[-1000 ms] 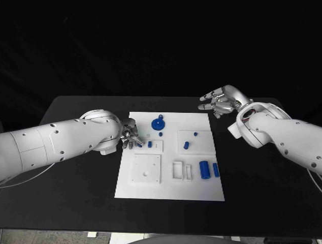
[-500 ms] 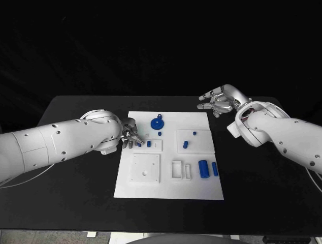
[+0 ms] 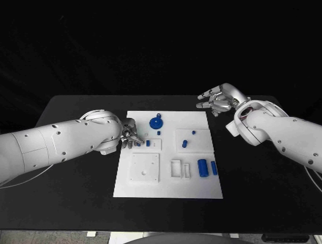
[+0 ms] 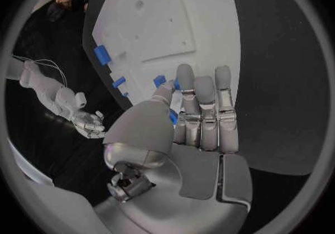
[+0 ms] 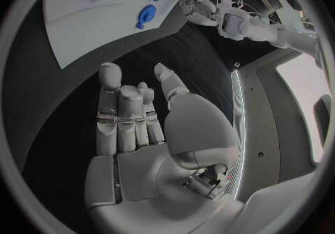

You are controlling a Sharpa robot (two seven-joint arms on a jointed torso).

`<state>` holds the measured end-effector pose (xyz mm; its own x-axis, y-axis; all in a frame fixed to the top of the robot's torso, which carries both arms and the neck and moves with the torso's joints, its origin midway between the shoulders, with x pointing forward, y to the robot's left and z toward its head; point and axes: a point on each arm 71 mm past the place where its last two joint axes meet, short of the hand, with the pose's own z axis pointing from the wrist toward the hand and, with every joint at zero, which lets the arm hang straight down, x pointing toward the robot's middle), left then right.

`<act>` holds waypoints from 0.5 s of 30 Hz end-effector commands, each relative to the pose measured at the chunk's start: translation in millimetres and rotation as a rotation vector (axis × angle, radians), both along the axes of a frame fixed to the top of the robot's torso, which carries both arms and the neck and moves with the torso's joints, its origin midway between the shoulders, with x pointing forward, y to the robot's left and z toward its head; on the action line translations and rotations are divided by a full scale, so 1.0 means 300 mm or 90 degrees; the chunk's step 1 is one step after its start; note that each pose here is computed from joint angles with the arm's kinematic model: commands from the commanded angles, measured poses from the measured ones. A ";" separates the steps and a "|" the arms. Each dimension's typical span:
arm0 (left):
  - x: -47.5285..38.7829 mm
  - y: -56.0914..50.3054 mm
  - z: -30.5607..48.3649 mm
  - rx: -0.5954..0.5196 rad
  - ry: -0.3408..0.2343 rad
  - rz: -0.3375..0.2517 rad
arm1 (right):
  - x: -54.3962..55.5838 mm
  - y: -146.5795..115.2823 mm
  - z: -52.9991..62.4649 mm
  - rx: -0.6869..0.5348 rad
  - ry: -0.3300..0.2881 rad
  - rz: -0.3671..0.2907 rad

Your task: Assemble the parts on the task board

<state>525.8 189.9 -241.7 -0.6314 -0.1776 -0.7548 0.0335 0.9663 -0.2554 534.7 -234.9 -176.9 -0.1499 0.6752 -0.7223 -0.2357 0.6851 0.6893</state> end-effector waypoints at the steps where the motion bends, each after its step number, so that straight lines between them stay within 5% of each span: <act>1: -0.013 -0.008 -0.020 0.009 0.021 -0.011 | -0.002 0.004 0.000 -0.001 0.001 0.009; 15: 0.005 0.038 -0.009 0.002 -0.015 0.033 | -0.001 -0.001 0.000 -0.001 -0.001 0.006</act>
<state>527.3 198.2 -242.5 -0.6184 -0.1944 -0.7614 0.0071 0.9675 -0.2528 534.7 -236.1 -176.9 -0.1485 0.6749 -0.7229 -0.2345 0.6861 0.6887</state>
